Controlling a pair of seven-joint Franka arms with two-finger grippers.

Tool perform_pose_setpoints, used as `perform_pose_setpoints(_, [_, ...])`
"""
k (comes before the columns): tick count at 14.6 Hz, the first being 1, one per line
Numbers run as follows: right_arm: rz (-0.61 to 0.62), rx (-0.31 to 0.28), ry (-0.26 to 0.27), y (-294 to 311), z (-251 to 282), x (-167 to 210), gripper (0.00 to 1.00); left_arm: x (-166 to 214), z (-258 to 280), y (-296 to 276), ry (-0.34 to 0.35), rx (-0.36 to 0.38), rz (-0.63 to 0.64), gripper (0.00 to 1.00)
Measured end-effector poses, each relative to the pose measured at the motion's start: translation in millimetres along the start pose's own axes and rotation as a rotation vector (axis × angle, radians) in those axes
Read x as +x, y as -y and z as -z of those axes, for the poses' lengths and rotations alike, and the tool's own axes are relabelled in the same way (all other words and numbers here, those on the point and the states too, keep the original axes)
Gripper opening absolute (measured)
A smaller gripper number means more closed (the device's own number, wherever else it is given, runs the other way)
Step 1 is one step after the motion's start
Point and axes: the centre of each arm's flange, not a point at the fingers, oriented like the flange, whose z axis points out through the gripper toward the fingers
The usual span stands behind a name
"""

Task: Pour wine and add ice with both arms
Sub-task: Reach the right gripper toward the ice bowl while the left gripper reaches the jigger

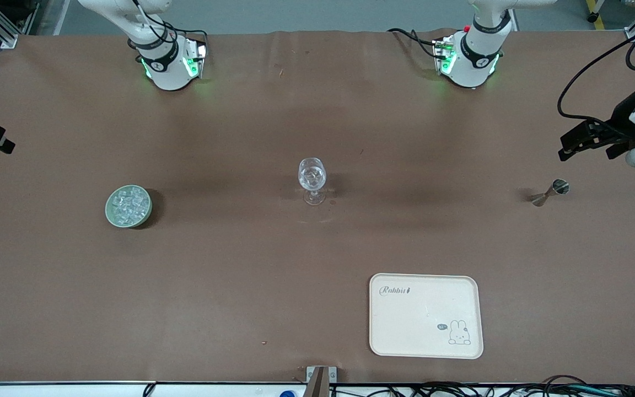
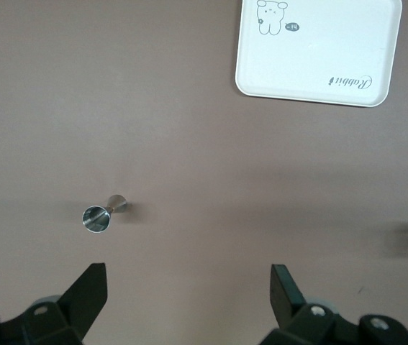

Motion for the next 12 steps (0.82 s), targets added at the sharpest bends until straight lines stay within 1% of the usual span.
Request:
perform_pose_setpoints(9, [0.000, 0.000, 0.007, 0.0, -0.9, -0.5, 1.00, -0.5, 0.5, 4.8, 0.000, 0.000, 0.016, 1.00])
perform_pose_setpoints(10, [0.000, -0.001, 0.010, -0.1, -1.5, -0.7, 1.00, 0.3, -0.7, 13.2, 0.002, 0.001, 0.044, 1.00])
perform_pose_setpoints(12, [0.000, -0.001, 0.019, -0.3, -4.0, -0.7, 1.00, 3.2, -6.5, 38.0, 0.013, 0.002, 0.172, 0.99])
